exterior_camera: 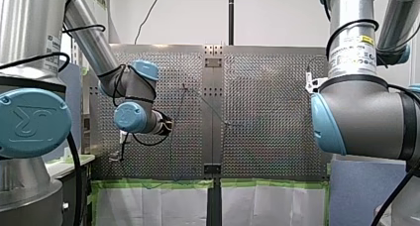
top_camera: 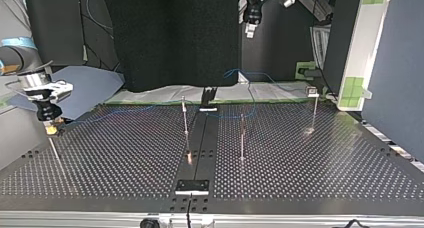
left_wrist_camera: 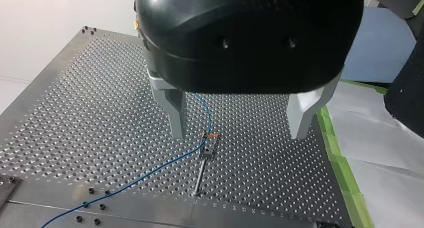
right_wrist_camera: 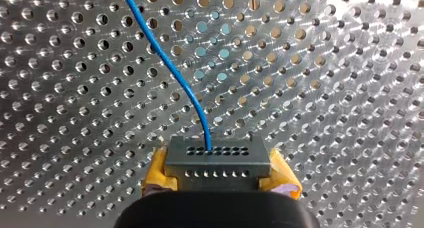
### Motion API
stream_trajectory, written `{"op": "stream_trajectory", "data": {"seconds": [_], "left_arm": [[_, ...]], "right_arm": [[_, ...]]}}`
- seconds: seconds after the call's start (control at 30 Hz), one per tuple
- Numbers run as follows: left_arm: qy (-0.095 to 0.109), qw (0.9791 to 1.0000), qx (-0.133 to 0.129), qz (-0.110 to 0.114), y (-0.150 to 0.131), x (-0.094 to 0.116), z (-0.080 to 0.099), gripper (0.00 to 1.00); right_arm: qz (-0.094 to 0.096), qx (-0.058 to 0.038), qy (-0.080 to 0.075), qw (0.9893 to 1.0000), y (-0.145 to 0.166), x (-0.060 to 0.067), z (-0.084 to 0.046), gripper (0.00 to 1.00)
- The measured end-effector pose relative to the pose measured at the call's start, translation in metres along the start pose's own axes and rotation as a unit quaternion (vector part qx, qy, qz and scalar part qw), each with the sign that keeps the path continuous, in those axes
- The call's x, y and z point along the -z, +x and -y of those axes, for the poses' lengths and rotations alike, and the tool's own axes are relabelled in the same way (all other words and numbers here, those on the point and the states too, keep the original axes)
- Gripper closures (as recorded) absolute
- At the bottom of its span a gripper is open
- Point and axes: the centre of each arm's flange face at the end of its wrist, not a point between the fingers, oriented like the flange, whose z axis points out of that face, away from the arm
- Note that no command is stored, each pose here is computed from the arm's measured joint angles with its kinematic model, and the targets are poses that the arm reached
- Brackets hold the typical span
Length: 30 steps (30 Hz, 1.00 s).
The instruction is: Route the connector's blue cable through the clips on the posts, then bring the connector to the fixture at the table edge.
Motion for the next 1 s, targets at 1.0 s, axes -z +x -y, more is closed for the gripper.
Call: {"op": "stream_trajectory", "data": {"seconds": [1.0], "left_arm": [[-0.001, 1.0000, -0.001, -0.001, -0.0008, -0.0009, 0.0003, 0.00]], "right_arm": [[-0.006, 0.0061, 0.000, 1.0000, -0.0087, -0.0024, -0.0005, 1.00]]}}
